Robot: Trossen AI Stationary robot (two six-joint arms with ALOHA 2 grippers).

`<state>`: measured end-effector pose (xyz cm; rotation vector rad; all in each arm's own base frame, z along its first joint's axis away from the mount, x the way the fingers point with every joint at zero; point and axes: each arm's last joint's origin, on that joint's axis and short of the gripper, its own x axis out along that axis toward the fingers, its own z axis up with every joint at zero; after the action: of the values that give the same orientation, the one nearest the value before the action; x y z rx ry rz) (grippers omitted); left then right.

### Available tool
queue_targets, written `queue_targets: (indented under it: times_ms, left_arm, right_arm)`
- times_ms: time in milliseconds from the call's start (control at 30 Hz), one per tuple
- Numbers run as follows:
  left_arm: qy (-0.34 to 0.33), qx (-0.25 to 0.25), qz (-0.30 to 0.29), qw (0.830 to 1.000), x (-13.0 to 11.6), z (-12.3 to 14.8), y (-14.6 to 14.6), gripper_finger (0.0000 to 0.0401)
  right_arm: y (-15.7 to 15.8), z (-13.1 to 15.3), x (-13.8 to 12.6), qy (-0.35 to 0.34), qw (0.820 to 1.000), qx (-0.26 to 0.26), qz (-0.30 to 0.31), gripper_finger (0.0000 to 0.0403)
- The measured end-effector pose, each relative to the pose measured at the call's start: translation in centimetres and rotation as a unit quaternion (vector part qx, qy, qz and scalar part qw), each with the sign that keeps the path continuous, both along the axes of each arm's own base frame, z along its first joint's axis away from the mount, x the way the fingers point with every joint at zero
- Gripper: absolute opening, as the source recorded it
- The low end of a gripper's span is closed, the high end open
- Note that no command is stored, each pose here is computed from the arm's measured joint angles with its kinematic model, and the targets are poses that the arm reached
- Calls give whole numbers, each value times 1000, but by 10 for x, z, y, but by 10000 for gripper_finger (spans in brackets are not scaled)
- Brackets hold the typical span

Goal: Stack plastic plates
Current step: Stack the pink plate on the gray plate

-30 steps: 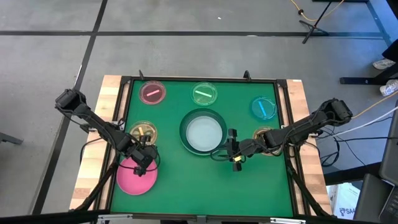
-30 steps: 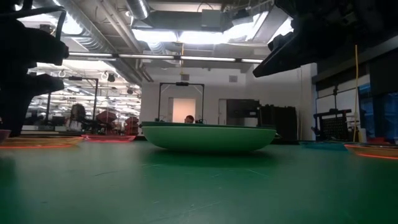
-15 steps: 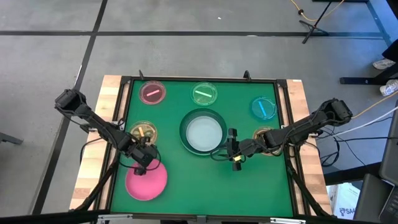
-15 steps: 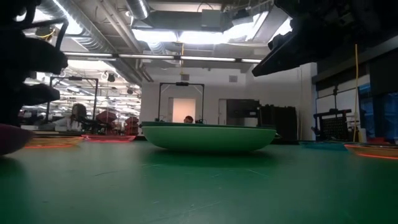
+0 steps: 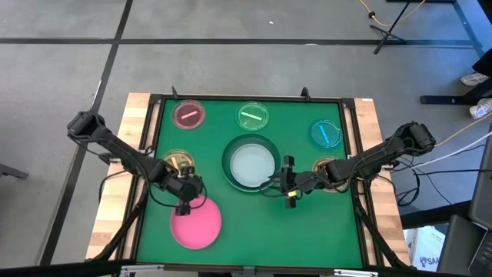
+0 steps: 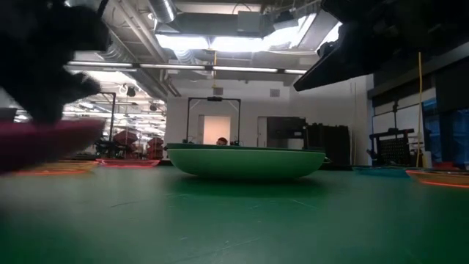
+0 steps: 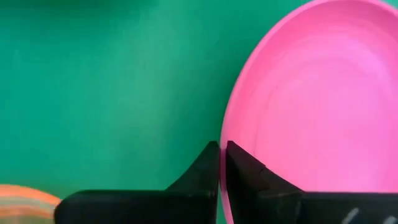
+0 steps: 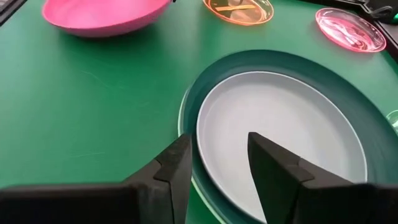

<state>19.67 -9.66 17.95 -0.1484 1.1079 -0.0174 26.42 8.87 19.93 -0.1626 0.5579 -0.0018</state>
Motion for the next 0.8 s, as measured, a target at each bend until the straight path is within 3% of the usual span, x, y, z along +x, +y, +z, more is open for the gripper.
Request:
queue_targets:
  times_ms: [367, 800]
  left_arm:
    - [-118, 58, 56, 990, 34, 51, 13, 8]
    - [-206, 126, 168, 956, 59, 64, 62, 10]
  right_arm:
    - [-1, 5, 2, -8, 999, -28, -20, 145]
    - [0, 45, 12, -15, 997, -60, -47, 145]
